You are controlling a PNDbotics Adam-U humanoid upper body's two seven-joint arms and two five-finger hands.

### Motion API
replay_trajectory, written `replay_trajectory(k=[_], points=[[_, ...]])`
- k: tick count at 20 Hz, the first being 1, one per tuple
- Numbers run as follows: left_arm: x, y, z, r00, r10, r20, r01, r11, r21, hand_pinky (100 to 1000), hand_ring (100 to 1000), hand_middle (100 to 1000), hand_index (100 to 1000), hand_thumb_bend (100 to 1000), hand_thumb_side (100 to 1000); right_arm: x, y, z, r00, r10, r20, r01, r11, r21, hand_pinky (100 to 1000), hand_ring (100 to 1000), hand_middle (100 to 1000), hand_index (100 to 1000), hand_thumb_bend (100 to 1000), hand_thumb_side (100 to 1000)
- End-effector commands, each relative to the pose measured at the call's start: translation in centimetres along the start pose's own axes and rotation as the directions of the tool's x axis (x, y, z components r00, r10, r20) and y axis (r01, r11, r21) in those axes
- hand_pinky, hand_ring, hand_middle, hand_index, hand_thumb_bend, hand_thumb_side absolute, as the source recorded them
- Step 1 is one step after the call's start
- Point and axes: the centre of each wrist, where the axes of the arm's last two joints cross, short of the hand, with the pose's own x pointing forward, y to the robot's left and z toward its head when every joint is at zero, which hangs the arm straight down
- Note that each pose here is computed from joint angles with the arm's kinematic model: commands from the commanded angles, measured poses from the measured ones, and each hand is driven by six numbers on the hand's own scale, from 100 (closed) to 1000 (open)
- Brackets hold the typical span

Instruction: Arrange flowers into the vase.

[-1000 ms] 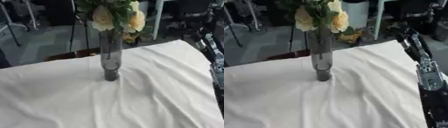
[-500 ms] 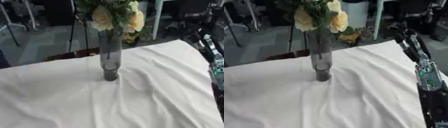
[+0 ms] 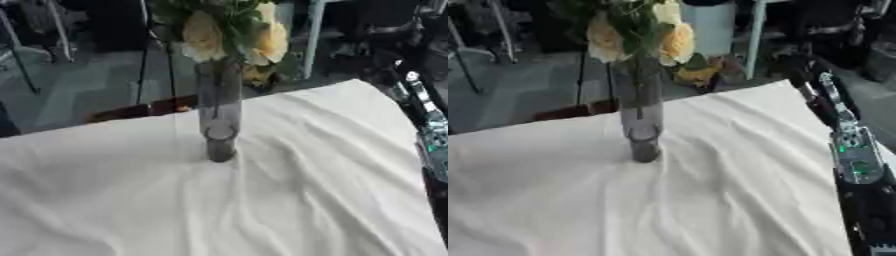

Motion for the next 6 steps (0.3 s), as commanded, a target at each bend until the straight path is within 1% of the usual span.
replay_trajectory(k=[1, 2, 6], points=[[0.81, 0.67, -0.69, 0.999, -0.001, 0.037, 0.001, 1.000, 0.023, 491, 685, 612, 706, 222, 958, 1.09, -1.30, -0.74, 0.999, 0.005, 0.050, -0.004, 1.000, -0.025, 749, 961, 617, 934, 693, 999], [0.94, 0.71, -0.82, 0.999, 0.002, 0.042, -0.003, 1.000, 0.030, 491, 685, 612, 706, 222, 992, 1.16, -1.32, -0.69, 0.999, 0.001, 0.054, 0.000, 1.000, -0.027, 748, 960, 617, 934, 688, 1000], [1.27, 0.75, -1.14, 0.998, 0.010, 0.056, -0.013, 0.999, 0.047, 491, 685, 613, 707, 227, 1000, 1.53, -1.33, -0.62, 0.997, -0.013, 0.072, 0.015, 0.999, -0.030, 744, 957, 616, 934, 678, 1000]])
